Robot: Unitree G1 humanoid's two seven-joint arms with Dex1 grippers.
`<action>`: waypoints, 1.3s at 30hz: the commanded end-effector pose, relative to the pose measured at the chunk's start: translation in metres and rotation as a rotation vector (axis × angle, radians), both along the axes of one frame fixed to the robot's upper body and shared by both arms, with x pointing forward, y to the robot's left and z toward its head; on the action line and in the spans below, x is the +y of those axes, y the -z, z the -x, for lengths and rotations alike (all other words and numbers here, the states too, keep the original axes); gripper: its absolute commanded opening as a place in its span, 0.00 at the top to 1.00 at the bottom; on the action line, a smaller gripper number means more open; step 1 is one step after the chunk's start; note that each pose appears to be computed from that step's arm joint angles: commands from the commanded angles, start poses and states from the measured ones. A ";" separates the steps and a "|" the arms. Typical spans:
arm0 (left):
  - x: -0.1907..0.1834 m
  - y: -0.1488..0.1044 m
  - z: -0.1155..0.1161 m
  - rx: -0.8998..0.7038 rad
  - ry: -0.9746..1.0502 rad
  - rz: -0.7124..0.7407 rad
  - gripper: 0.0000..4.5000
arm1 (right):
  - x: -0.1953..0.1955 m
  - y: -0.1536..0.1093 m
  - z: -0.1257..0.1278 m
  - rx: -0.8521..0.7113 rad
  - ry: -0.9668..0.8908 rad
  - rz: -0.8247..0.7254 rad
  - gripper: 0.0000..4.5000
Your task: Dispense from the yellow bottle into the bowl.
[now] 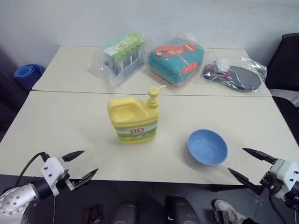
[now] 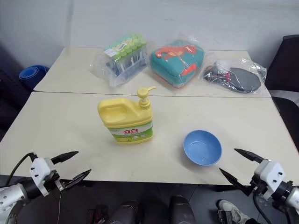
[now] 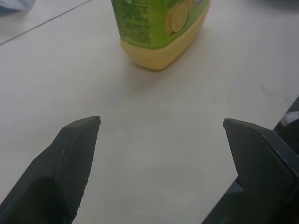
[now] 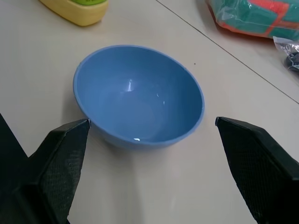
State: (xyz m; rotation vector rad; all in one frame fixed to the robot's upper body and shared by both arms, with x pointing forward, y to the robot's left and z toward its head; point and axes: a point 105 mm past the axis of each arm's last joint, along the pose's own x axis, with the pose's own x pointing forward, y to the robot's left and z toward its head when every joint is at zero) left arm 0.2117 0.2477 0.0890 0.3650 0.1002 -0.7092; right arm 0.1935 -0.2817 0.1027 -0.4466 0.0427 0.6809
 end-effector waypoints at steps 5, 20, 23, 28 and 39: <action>-0.049 -0.033 0.007 0.090 0.318 0.152 0.00 | 0.030 -0.011 0.007 -0.023 -0.086 -0.107 0.00; -0.102 -0.052 0.016 0.153 0.663 0.084 0.00 | 0.110 0.049 -0.030 0.069 -0.042 -0.025 0.00; -0.101 -0.054 0.016 0.146 0.651 0.088 0.00 | 0.111 0.055 -0.037 0.075 -0.021 -0.028 0.00; -0.103 -0.059 0.016 0.141 0.636 0.117 0.00 | 0.116 0.060 -0.044 0.086 -0.045 -0.017 0.28; -0.102 -0.072 0.008 0.088 0.593 0.140 0.00 | 0.112 0.046 -0.069 0.032 -0.046 0.034 0.28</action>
